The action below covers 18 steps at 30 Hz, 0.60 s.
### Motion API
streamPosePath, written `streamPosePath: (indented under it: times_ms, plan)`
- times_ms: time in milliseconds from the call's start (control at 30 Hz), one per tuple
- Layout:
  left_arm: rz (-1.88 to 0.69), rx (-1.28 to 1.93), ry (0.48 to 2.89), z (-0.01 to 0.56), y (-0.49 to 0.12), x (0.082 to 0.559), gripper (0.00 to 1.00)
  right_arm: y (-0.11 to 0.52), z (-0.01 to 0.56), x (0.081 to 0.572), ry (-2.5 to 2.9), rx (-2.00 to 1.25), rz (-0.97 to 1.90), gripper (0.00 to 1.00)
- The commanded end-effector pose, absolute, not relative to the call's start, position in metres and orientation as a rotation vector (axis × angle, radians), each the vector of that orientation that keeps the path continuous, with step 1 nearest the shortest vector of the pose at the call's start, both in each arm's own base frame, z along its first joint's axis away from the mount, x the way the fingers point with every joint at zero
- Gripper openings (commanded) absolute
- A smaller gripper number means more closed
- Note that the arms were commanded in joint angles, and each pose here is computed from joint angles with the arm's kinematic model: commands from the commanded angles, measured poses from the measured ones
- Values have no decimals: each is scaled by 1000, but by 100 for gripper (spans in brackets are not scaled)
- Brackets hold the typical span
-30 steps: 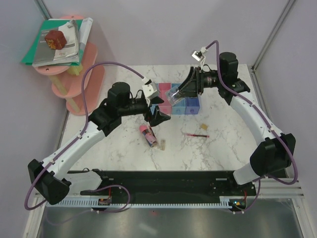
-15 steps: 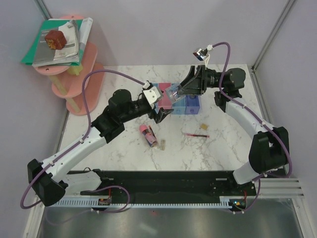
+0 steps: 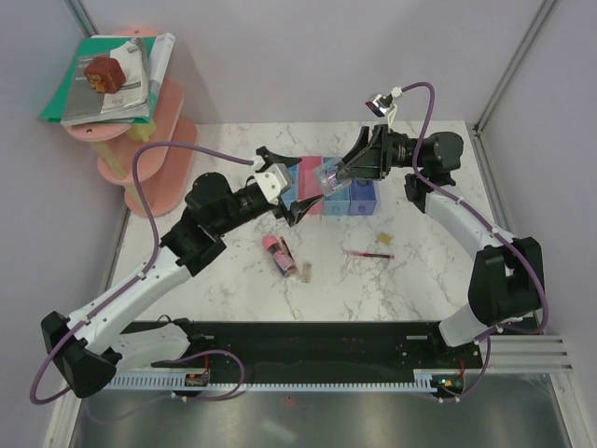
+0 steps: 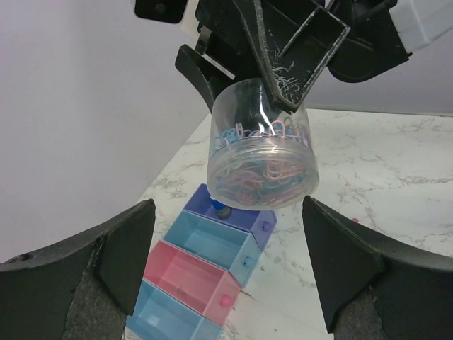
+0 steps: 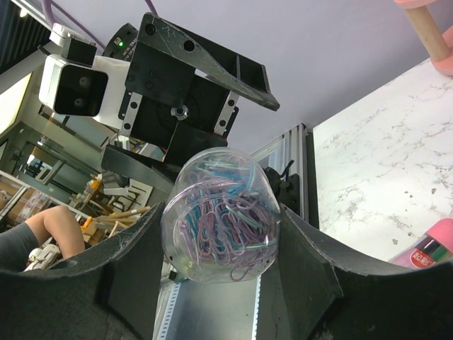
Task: Sort the stationery into containers
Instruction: Pick up the stationery from the center of the board.
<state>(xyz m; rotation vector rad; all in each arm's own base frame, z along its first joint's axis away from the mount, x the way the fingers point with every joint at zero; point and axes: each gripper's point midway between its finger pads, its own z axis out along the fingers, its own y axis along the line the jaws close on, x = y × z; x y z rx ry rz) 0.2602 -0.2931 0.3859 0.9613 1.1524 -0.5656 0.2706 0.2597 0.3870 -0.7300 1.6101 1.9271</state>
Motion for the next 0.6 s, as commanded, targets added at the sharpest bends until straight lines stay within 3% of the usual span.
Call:
streamPosePath:
  times_ms: [0,567]
  plan:
    - [-595,1002,1060,398,-304,250,91,259,397,271,1540,-763,1893,27]
    - [-608,996,1023,407,-323,255,89,258,395,271,1537,-759,1886,27]
